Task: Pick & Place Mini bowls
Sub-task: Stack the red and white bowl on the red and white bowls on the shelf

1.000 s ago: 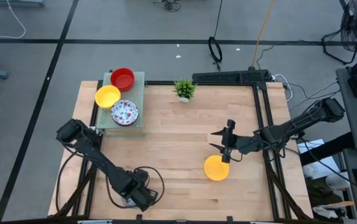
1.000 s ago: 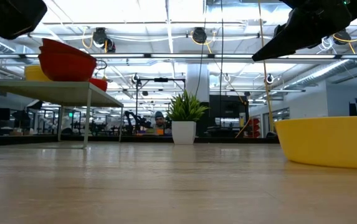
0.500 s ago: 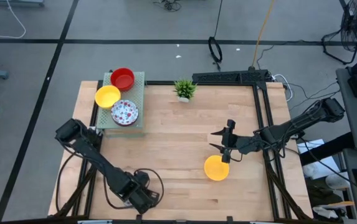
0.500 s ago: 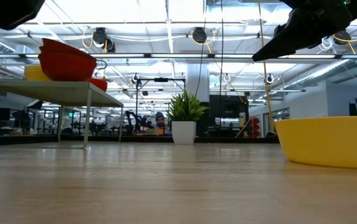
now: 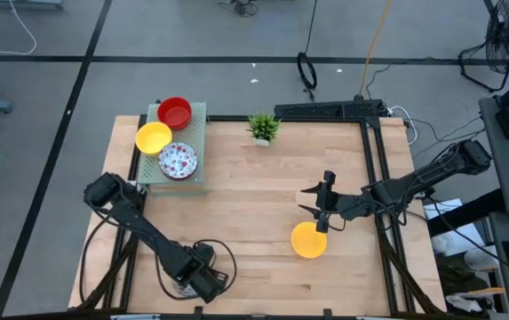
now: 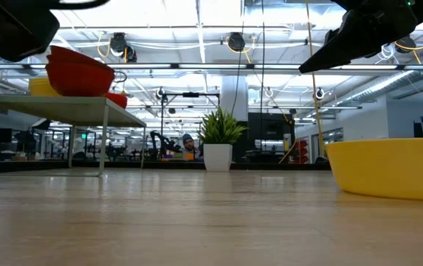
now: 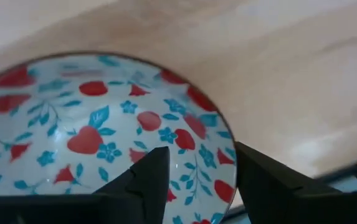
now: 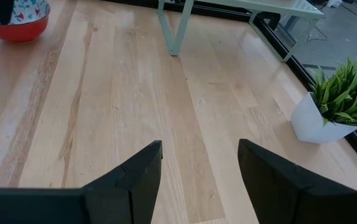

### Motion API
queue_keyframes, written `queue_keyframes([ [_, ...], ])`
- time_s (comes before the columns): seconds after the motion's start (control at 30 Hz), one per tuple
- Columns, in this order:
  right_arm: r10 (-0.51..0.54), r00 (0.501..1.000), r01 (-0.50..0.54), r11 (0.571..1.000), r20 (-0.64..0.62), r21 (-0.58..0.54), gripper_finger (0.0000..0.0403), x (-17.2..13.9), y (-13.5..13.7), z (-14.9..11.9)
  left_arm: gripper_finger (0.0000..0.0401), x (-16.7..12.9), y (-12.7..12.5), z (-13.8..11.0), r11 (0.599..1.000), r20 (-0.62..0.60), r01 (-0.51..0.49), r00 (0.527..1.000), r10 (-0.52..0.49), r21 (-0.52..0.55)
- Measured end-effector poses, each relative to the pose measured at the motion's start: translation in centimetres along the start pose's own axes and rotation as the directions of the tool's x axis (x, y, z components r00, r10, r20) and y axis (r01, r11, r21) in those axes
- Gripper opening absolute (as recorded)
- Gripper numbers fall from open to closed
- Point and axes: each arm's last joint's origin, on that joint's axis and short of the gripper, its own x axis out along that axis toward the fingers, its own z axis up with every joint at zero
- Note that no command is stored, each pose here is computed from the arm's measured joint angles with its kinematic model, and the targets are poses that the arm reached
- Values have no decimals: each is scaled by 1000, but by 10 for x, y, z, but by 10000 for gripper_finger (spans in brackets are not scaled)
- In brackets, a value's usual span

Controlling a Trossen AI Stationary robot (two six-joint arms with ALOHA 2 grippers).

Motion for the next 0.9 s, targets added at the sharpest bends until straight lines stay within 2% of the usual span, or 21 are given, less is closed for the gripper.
queue_keyframes([
  [0.13,0,1000,0,1000,0,0,199,0,0,0,134,-1,2,5,999,-3,-41,999,41,2],
  [0.33,0,1000,0,1000,0,0,199,0,0,0,29,-4,-4,11,999,-39,-9,999,11,48],
  [0.37,0,1000,0,1000,0,0,199,0,0,0,23,-6,-4,12,998,-44,-6,999,9,56],
  [0.57,0,1000,0,1000,-1,-7,199,0,0,0,31,-18,-10,14,995,-23,59,998,-58,81],
  [0.67,0,1000,0,1000,-1,-20,199,0,0,0,13,-34,-19,15,985,23,115,993,-118,127],
  [0.77,0,1000,0,1000,-1,-23,199,0,0,0,8,-53,-35,18,952,74,193,974,-216,238],
  [0.9,0,1000,0,1000,-1,-23,199,0,0,0,12,-83,-56,29,866,160,269,918,-363,421],
])
